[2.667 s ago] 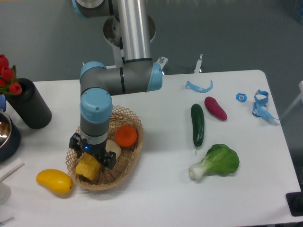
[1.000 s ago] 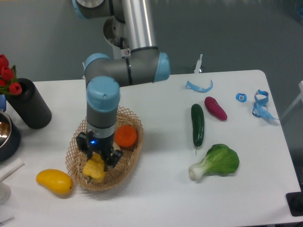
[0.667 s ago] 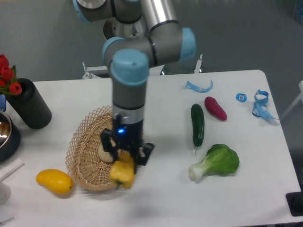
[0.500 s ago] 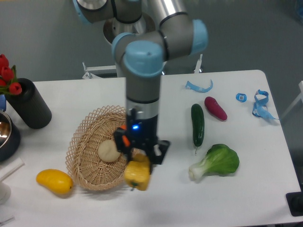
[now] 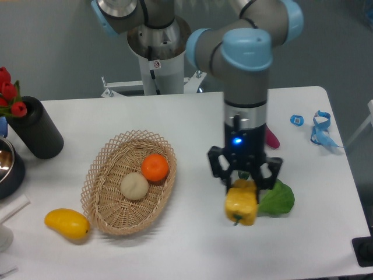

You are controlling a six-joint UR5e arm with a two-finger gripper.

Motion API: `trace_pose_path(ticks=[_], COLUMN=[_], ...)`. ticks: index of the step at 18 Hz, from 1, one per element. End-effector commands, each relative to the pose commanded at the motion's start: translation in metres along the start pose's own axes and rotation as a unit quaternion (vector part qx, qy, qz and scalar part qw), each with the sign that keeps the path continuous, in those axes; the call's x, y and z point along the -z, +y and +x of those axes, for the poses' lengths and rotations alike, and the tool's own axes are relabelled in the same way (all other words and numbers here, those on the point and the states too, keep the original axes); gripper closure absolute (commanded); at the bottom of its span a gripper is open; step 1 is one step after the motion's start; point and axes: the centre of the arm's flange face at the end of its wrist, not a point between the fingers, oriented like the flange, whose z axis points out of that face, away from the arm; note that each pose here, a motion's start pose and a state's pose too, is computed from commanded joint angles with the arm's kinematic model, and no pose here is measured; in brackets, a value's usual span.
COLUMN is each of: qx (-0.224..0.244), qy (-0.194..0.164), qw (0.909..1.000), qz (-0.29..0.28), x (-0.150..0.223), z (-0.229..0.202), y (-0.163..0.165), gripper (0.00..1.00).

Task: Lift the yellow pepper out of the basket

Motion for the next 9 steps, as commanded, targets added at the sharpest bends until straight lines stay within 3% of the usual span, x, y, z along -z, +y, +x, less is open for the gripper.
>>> trace_pose_path(ticks=[9], qx=[0.004], qy=[0.0], qw=[1.0], qz=[-0.006], x=[0.016], z=[0.001], y=[0.007], gripper=[0.75])
